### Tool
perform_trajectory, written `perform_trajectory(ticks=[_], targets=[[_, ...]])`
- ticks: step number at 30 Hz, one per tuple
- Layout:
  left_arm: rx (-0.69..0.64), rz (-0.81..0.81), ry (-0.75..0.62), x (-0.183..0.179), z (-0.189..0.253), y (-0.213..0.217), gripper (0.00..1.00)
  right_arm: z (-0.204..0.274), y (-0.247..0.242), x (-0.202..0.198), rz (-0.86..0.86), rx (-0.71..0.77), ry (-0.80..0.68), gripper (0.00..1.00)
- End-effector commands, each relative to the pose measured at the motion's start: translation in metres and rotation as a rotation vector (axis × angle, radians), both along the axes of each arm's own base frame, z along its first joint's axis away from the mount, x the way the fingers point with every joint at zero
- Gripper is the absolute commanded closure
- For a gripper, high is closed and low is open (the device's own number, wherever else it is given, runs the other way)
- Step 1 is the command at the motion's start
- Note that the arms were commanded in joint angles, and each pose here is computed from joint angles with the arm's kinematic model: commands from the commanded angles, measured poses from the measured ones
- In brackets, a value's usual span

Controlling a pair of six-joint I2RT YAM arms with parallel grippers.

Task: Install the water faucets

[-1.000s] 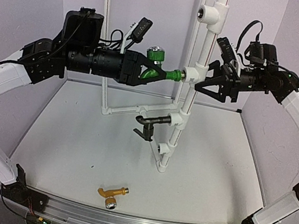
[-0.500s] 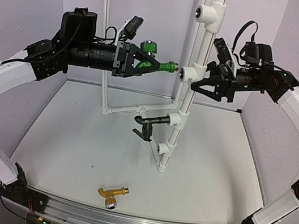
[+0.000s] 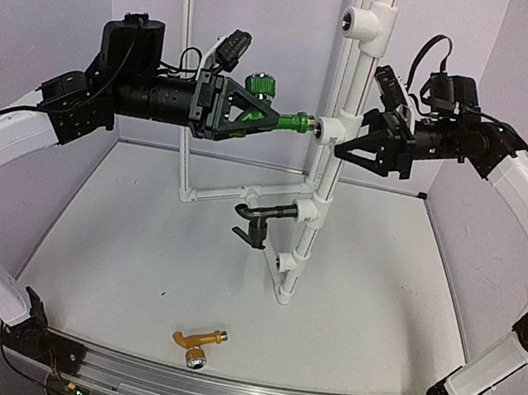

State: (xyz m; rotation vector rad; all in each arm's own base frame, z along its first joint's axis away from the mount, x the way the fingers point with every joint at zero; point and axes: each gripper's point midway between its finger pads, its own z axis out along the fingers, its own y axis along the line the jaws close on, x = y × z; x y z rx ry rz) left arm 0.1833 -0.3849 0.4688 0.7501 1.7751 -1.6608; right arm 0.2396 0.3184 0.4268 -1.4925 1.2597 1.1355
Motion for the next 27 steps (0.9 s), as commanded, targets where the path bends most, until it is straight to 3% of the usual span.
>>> perform_trajectory(ticks=[1,10,27], targets=[[-0.055,0.025,-0.019,-0.003,0.021,0.009,1.00,0.015,0.011,-0.010,0.047,0.036,-0.049,0.73],[-0.040,0.010,0.006,0.000,0.013,0.002,1.00,0.015,0.014,-0.012,0.051,0.036,-0.051,0.75],[-0.059,0.018,0.011,-0.004,0.013,0.008,1.00,0.013,0.019,-0.007,0.053,0.045,-0.028,0.87]])
